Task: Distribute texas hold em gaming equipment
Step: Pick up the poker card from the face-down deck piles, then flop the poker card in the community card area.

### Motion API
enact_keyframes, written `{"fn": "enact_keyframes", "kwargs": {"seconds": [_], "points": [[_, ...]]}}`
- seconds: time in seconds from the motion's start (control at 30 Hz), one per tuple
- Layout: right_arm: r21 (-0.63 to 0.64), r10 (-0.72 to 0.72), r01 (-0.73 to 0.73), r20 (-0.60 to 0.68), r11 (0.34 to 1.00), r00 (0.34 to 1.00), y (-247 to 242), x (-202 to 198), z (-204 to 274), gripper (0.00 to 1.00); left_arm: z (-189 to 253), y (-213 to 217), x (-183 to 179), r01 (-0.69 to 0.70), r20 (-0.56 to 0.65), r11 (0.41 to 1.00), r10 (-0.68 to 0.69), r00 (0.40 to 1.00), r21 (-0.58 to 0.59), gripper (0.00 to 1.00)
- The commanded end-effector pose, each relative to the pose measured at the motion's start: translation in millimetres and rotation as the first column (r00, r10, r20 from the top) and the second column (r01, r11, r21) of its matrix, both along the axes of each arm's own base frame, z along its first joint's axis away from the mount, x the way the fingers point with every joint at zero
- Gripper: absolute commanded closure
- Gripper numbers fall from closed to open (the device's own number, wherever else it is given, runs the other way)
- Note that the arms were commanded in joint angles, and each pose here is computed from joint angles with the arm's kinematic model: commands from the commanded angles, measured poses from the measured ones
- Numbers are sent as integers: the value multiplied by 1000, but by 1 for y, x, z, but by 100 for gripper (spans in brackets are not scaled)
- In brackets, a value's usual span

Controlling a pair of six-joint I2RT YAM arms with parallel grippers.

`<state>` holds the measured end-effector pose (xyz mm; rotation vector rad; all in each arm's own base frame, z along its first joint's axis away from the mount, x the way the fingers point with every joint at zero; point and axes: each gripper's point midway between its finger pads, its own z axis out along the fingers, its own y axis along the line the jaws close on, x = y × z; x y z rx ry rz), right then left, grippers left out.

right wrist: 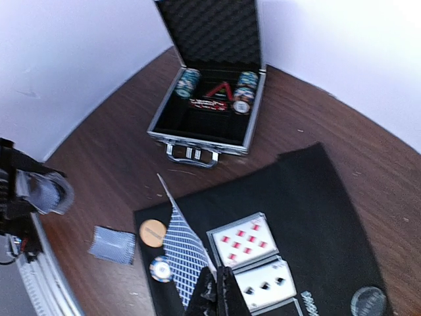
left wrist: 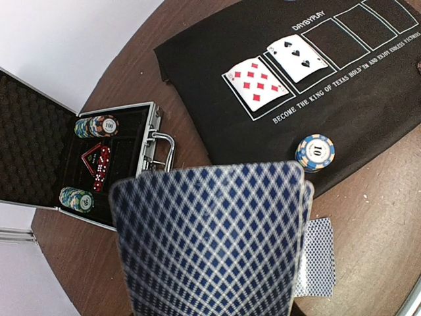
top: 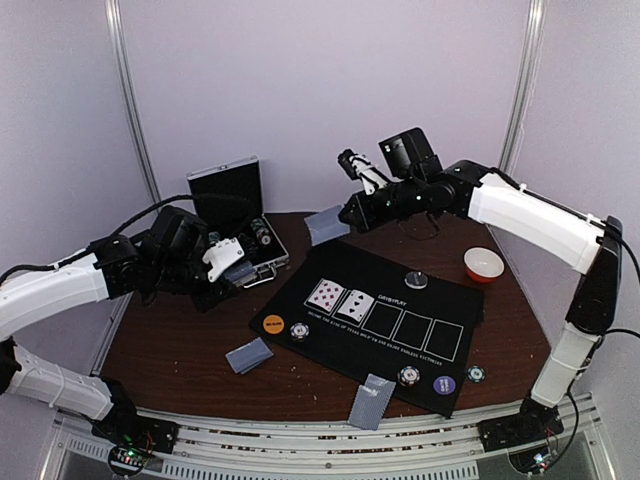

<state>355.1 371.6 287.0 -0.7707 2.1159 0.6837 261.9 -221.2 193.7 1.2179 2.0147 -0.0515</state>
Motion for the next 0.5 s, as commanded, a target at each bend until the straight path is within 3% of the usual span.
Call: {"fn": "enact_keyframes", "kwargs": {"seconds": [0.0, 0.23, 0.47], "points": [[-434, -172, 202, 107, 878, 979, -88, 5, -54, 100, 13, -9, 7, 10, 42, 999, -8, 999, -46, 64], [-777, -223, 353, 275, 521, 935, -168, 11, -91, 100, 13, -10, 8, 11, 42, 999, -9, 999, -44, 64], [-930, -56, 257, 251, 262, 966, -155, -5, -147, 100, 13, -10, 9, 9, 41, 999, -7, 999, -44, 64]]}}
